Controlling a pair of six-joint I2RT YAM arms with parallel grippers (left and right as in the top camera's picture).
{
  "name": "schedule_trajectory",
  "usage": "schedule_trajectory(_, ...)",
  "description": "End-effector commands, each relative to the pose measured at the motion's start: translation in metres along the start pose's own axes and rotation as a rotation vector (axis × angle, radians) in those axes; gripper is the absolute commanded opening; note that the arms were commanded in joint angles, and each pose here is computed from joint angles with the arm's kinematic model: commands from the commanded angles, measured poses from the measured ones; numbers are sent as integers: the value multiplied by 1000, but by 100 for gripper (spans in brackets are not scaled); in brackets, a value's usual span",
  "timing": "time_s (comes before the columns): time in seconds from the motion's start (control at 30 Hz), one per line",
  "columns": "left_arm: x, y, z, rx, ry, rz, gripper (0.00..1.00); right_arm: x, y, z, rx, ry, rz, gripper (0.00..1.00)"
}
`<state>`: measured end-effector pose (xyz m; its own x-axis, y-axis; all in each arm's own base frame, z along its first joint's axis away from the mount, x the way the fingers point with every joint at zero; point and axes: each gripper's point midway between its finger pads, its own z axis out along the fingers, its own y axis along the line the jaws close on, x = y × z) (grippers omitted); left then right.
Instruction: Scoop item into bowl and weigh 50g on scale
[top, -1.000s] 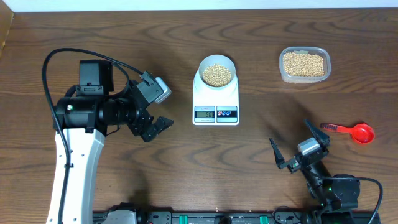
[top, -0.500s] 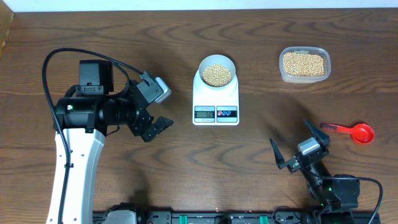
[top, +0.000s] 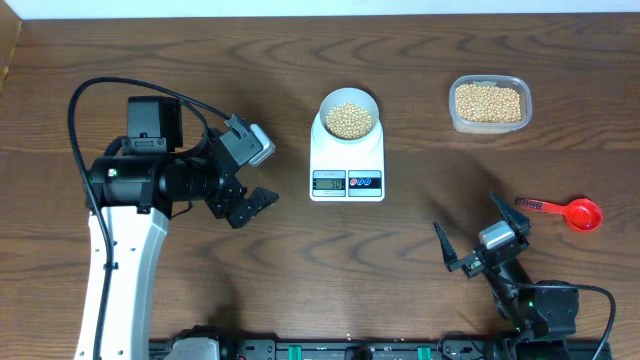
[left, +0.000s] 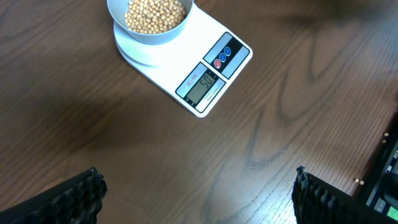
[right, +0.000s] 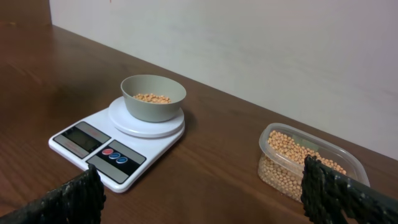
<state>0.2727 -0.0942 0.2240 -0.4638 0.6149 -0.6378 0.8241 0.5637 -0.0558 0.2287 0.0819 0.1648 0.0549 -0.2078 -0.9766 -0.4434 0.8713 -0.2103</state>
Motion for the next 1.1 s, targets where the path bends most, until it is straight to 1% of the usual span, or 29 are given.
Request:
schedule_trajectory(0.0, -3, 3, -3, -12, -2, 20, 98, 1, 0, 0, 6, 2, 12, 99)
schedule_trajectory(0.33, 2, 3, 0, -5, 16, 9, 98, 1, 0, 0, 6, 2, 12, 99)
schedule_trajectory(0.43, 21, 9, -2, -57, 114, -6, 98, 1, 0, 0, 6, 2, 12, 99)
schedule_trajectory(0.7, 47, 32, -14, -211, 270, 3, 98, 1, 0, 0, 6, 2, 12, 99)
schedule_trajectory(0.87, 43, 26, -22, -236, 242, 8, 98, 1, 0, 0, 6, 2, 12, 99)
schedule_trajectory(1.0, 24, -2, -28, -176, 98, 27, 98, 1, 0, 0, 6, 2, 12, 99)
schedule_trajectory(1.03, 20, -17, -31, -151, 41, 40, 98, 1, 0, 0, 6, 2, 12, 99)
schedule_trajectory(1.07, 21, -25, -32, -143, 18, 47, 98, 1, 0, 0, 6, 2, 12, 99)
